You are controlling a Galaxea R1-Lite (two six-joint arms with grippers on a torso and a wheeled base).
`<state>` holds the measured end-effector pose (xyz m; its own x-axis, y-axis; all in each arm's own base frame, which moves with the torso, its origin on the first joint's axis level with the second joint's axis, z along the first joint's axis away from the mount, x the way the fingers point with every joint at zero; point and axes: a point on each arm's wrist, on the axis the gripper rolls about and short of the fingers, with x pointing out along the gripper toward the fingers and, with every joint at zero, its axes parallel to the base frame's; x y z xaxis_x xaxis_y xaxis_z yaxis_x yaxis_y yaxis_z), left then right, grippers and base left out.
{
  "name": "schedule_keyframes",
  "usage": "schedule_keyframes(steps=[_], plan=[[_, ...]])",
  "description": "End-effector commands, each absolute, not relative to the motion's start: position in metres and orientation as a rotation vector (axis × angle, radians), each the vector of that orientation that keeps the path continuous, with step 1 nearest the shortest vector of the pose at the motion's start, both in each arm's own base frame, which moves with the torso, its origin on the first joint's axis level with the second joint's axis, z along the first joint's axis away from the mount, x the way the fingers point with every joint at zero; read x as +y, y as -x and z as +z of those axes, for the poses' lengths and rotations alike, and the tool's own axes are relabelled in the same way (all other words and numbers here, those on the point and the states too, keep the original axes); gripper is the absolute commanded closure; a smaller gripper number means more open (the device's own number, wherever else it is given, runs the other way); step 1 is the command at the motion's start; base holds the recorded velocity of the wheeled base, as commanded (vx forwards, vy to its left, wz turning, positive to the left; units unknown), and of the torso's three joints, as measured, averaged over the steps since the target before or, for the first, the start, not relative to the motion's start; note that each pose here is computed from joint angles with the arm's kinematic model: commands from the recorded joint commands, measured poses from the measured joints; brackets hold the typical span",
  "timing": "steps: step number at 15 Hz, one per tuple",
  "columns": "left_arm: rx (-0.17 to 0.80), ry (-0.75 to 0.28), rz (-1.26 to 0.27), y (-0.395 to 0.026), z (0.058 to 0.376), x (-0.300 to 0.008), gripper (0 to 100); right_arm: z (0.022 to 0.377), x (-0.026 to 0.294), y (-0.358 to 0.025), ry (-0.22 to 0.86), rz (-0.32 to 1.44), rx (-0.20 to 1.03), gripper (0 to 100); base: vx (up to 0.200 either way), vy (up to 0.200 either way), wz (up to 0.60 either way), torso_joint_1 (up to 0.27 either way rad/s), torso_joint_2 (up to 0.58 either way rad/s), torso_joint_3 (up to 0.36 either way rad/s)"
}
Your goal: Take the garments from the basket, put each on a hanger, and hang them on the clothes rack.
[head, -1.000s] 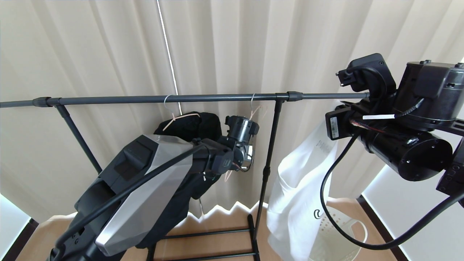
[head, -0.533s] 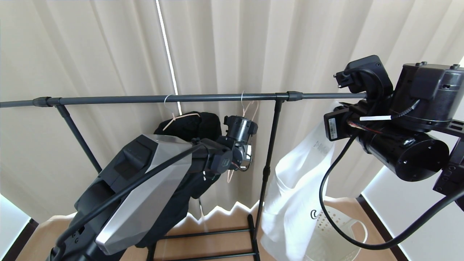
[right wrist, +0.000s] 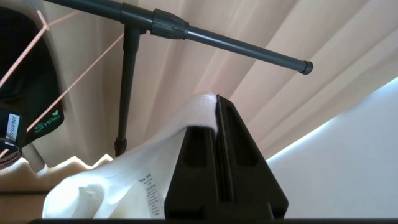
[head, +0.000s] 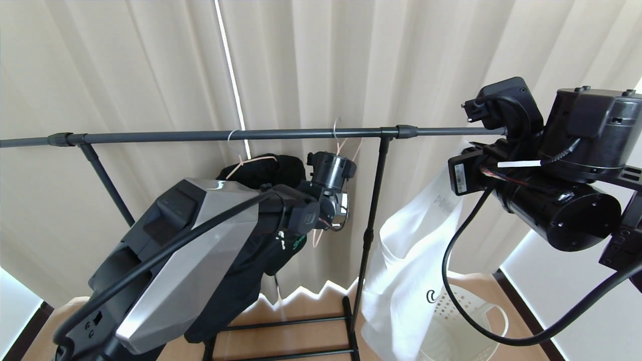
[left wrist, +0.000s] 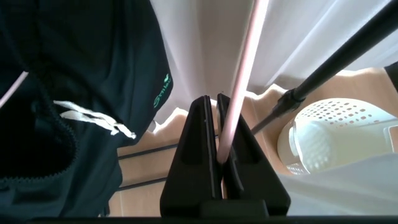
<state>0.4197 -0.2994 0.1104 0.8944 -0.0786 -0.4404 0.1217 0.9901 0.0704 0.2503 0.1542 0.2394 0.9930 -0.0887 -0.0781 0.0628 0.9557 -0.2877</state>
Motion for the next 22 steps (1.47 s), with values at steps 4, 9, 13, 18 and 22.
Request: schedule_keyframes(steps=[4, 9, 13, 18, 22], plan=[[0.438, -0.076, -0.100, -0.392, 0.138, -0.282, 100, 0.240, 0.154, -0.250, 0.288, -0.078, 0.089, 100, 0.000, 0.000, 0.00, 0.000, 0.00, 0.000], [0.446, -0.087, -0.118, -0.364, 0.142, -0.272, 100, 0.239, 0.154, -0.249, 0.291, -0.078, 0.093, 100, 0.000, 0.000, 0.00, 0.000, 0.00, 0.000], [0.460, -0.107, -0.149, -0.319, 0.147, -0.253, 100, 0.237, 0.155, -0.250, 0.295, -0.074, 0.098, 100, 0.000, 0.000, 0.00, 0.000, 0.00, 0.000], [0.470, -0.128, -0.195, -0.254, 0.133, -0.221, 100, 0.230, 0.162, -0.246, 0.311, -0.047, 0.113, 100, 0.000, 0.000, 0.00, 0.000, 0.00, 0.000], [0.437, -0.158, -0.240, -0.212, 0.122, -0.193, 100, 0.228, 0.162, -0.248, 0.315, -0.051, 0.119, 100, 0.000, 0.000, 0.00, 0.000, 0.00, 0.000]])
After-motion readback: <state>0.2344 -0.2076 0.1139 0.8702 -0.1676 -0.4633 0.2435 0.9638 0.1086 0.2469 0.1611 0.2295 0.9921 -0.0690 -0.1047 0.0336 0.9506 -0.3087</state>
